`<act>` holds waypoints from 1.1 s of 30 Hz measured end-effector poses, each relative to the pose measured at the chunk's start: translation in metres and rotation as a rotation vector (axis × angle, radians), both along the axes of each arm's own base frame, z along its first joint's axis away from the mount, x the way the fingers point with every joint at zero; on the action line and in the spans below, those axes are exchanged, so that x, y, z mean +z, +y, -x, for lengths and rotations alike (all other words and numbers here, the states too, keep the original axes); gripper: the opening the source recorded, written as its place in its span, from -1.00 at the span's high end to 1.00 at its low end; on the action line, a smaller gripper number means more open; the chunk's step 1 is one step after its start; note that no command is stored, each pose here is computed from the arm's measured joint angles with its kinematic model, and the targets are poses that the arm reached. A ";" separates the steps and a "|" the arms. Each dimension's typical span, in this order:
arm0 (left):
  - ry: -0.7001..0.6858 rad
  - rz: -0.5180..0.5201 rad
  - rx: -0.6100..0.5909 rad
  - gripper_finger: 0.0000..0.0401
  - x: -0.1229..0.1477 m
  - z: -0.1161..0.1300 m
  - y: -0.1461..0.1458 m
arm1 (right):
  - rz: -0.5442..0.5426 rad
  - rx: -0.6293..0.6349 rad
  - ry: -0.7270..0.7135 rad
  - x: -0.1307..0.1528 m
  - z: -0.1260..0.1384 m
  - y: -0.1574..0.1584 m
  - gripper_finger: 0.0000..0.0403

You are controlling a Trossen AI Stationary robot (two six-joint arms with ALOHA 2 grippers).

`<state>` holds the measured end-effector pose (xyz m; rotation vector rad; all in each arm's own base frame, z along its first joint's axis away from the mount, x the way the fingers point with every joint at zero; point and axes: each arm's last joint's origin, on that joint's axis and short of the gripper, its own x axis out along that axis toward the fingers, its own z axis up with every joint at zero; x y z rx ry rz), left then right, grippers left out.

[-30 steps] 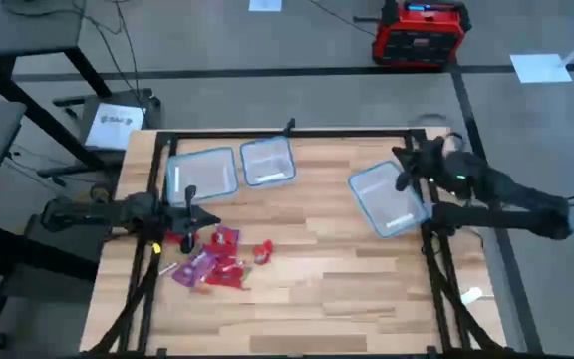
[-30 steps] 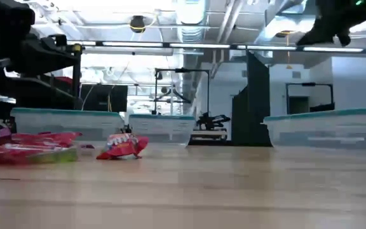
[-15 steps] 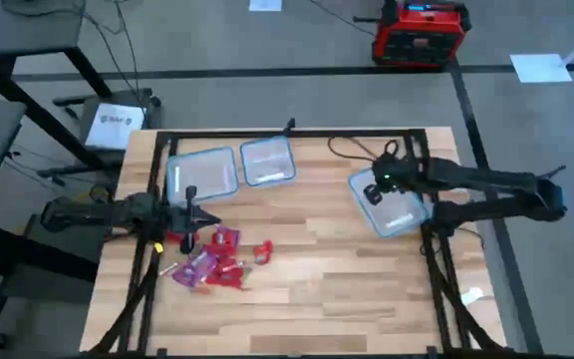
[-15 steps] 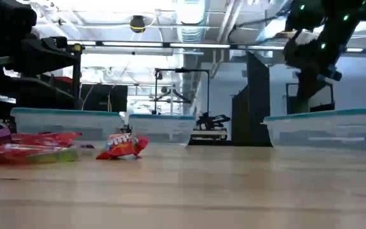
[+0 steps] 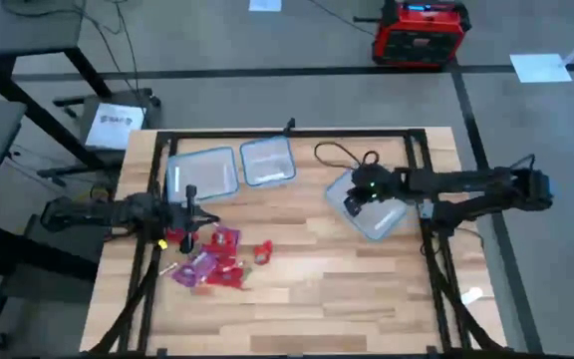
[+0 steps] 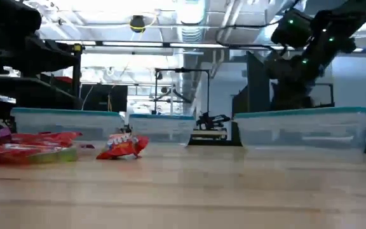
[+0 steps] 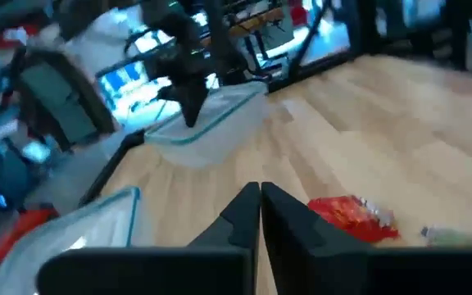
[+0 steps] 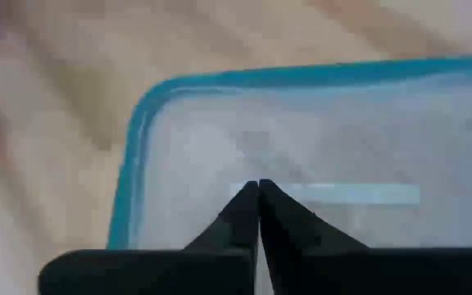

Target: Sort candy

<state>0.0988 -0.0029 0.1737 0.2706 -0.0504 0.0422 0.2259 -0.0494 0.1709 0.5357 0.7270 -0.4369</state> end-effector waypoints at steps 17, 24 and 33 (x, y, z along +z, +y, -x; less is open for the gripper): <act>-0.114 0.266 0.151 1.00 0.075 -0.028 0.003 | 0.273 0.341 -0.211 0.090 -0.013 0.065 1.00; 0.145 0.301 0.172 1.00 0.099 -0.130 0.000 | 0.288 0.234 -0.043 0.086 0.018 0.083 1.00; 0.417 0.285 0.096 1.00 0.070 -0.239 0.019 | 0.182 0.158 0.138 0.025 0.027 0.091 1.00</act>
